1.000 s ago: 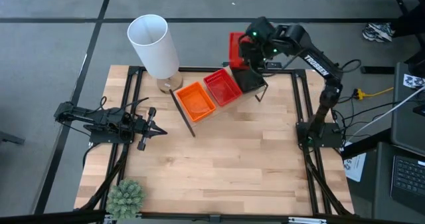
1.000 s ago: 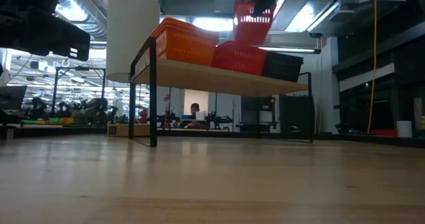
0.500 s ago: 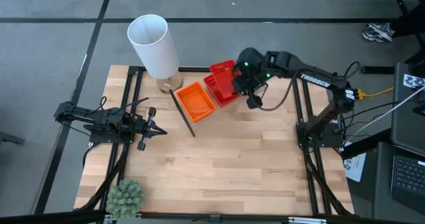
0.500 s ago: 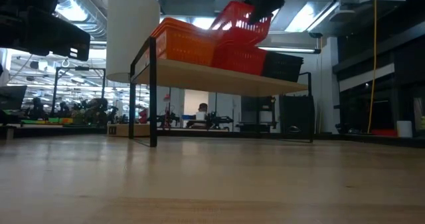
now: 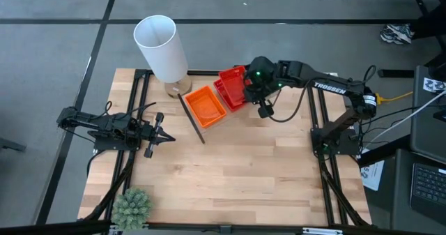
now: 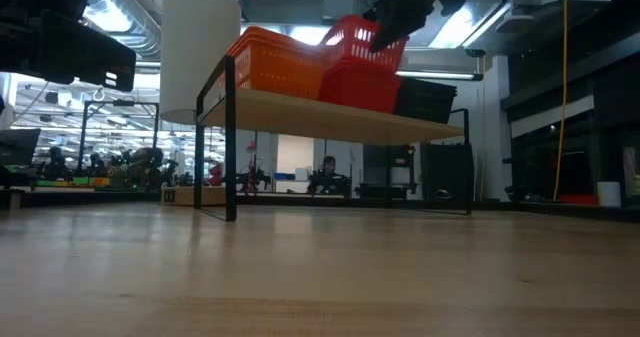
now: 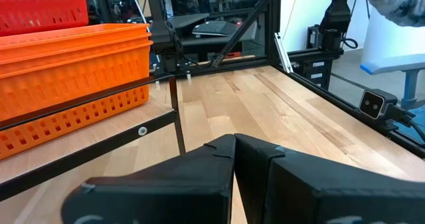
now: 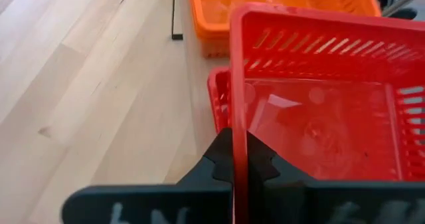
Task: Stack baskets on shelf by color
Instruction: Stack the red basket on top of the other stacked red baskets on the shelf, then return to Home Position
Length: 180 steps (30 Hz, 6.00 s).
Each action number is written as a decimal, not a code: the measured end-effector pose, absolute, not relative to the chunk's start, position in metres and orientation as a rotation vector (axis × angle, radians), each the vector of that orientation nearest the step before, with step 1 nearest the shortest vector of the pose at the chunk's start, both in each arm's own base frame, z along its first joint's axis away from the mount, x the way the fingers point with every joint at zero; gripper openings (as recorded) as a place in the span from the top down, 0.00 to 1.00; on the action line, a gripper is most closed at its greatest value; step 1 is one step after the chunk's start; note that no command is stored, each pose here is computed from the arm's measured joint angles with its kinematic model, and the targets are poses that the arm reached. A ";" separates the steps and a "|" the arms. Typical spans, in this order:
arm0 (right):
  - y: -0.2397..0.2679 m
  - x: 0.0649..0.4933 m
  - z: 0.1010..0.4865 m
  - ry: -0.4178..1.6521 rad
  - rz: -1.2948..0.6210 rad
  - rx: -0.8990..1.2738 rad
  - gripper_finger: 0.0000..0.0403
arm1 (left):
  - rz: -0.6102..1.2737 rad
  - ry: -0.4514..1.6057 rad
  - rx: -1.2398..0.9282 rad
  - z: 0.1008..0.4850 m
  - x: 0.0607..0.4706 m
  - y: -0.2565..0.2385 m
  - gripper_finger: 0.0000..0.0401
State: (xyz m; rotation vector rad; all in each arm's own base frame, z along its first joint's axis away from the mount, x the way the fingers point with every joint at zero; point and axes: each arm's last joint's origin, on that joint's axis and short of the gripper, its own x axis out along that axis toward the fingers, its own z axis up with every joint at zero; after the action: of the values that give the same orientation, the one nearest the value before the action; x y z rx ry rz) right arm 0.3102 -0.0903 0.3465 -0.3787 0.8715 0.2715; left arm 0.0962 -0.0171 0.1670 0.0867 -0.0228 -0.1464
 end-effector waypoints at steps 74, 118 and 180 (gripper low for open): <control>0.039 0.315 0.226 1.073 0.062 -0.006 0.76 | -0.148 -0.023 0.087 0.167 0.096 -0.017 1.00; 0.082 0.179 0.171 0.758 0.305 0.142 0.76 | -0.148 -0.023 0.086 0.167 0.096 -0.017 1.00; 0.025 0.107 0.184 0.354 0.189 0.269 0.76 | -0.148 -0.023 0.086 0.167 0.096 -0.017 1.00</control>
State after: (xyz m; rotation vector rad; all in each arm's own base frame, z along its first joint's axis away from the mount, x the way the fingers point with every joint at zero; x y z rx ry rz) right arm 0.1067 0.0248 0.1836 0.2692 0.3541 0.1887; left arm 0.0961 -0.0171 0.1670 0.0855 -0.0228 -0.1478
